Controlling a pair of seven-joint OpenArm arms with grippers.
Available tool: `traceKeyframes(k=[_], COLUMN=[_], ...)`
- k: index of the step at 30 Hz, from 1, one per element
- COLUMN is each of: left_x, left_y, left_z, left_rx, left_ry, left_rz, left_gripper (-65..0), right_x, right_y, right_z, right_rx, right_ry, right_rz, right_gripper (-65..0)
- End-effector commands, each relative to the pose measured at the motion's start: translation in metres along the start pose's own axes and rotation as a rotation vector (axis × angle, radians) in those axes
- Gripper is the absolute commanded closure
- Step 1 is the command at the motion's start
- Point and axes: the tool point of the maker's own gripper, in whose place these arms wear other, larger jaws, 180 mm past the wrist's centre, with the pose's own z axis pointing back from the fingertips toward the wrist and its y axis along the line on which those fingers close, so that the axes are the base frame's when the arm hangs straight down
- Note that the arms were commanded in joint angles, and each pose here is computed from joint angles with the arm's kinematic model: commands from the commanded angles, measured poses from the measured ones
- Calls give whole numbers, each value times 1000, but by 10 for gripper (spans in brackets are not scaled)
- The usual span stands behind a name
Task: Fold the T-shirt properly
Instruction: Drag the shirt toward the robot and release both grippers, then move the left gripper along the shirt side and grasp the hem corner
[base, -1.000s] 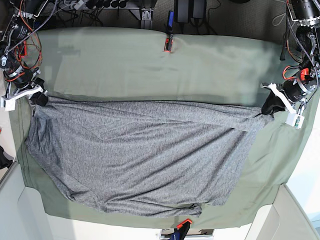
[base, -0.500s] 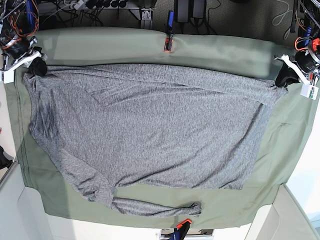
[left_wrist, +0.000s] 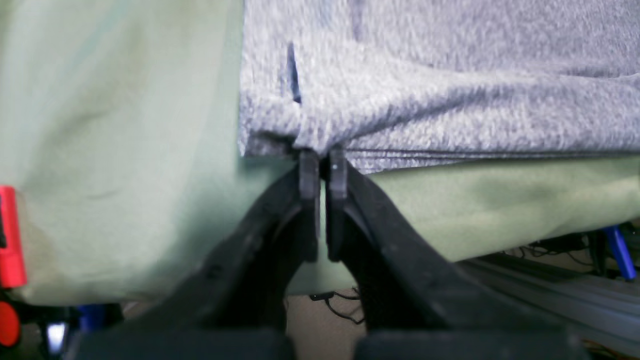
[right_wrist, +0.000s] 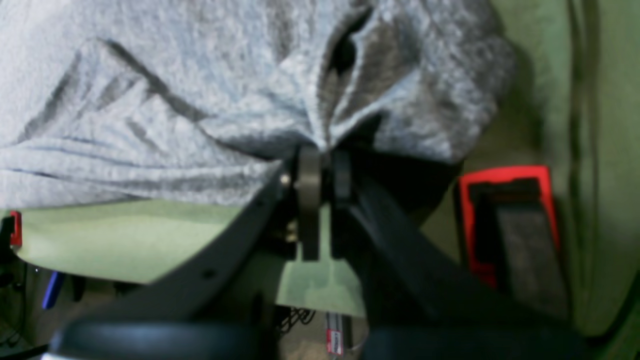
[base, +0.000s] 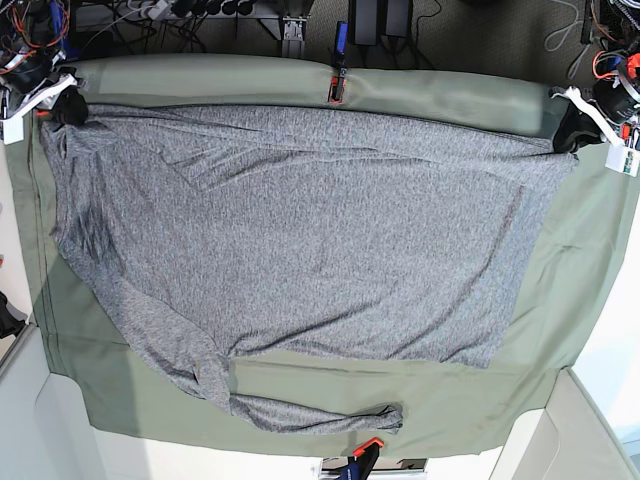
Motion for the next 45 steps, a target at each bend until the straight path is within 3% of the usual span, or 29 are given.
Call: traceKeyframes(k=[1,4,6,9,13,17,22,25,29,37,41,45], left_x=[13,11,10,10,8,8,17,28,47,66,73,85], left_y=[2,-2,-5,-6,-4,-4,-4,-4,-3,-15,-25,-27], left_z=[4,1,-1,-1,-1,-1,0,1,0,-15,-35,-54], left_rx=[2,-13,-22,-23,-12,-13,-27,-34,-43,-86,-79,-79], left_ry=[-31,-26,-24,-23,-11,-12,-43,-76,-120,-123,-87,-91], left_rz=[-29,-32,-34,-34,-45,-44,-41,-45,-58,-129,-205,-249], left_gripper=[-5,-110,-145,-151,-152,-162,-308,-308,-307,-307,-307,-319], right_x=[15,17,17,17,17,18,36,56,86,169,205,228], right_y=[-4,-3,-3,-3,-3,-2,-7,-9,-8,-12,-20,-16], right_z=[5,5,5,5,5,5,16,25,26,13,-9,-42], right_rx=[-15,-9,-9,-9,-9,-9,-36,-53,-55,-133,-202,-208], right_ry=[-41,-48,-49,-47,-49,-51,-113,-175,-241,-401,-404,-355], right_rz=[21,19,19,19,19,21,36,55,85,109,140,177], right_gripper=[0,0,0,0,-154,-178,-178,-187,-271,-272,-272,-272])
